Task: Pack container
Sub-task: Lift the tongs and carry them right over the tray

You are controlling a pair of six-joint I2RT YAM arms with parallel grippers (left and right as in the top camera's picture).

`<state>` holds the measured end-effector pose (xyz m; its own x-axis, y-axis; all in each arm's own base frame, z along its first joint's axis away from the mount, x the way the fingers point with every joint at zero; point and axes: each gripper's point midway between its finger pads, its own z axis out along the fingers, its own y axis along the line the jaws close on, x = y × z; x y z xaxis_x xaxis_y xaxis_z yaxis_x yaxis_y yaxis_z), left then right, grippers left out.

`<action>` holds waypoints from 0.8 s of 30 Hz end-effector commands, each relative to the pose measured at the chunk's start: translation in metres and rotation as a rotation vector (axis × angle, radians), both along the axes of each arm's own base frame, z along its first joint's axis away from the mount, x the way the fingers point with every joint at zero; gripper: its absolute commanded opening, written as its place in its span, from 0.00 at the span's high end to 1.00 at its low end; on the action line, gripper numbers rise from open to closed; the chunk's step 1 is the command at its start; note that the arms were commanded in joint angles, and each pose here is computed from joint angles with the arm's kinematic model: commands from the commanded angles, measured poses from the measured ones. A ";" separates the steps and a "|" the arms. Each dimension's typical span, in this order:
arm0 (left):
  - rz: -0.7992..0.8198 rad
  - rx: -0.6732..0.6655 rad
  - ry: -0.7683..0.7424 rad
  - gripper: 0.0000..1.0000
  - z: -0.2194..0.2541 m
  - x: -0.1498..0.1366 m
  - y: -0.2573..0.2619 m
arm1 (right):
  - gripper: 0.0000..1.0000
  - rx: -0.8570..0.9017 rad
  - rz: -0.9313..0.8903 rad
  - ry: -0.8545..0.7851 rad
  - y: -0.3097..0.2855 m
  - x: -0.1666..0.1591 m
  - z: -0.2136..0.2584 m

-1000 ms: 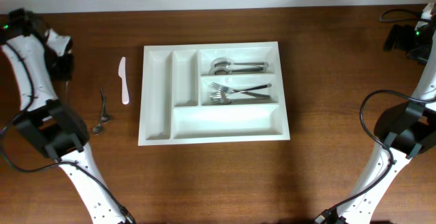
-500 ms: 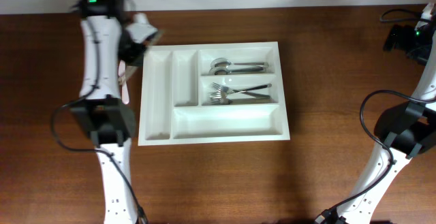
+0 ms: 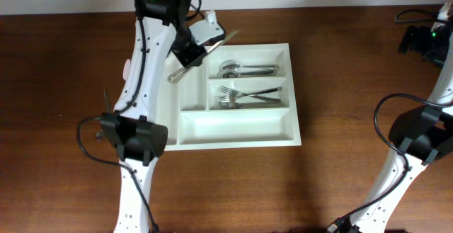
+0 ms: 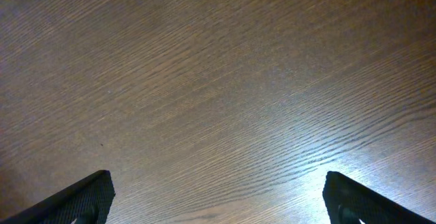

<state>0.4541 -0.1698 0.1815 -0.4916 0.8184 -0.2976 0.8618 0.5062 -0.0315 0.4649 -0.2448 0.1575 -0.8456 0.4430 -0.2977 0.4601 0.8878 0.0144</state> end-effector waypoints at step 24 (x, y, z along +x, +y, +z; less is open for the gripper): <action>-0.166 0.248 0.231 0.98 -0.049 -0.098 -0.041 | 0.01 -0.016 -0.008 -0.032 -0.002 -0.004 0.018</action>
<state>0.3600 -0.2161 0.1341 -0.3406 0.9401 -0.0121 0.9323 0.3361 -0.1337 0.4649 -0.2448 0.1576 -0.8457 0.4426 -0.2981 0.4597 0.8879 0.0142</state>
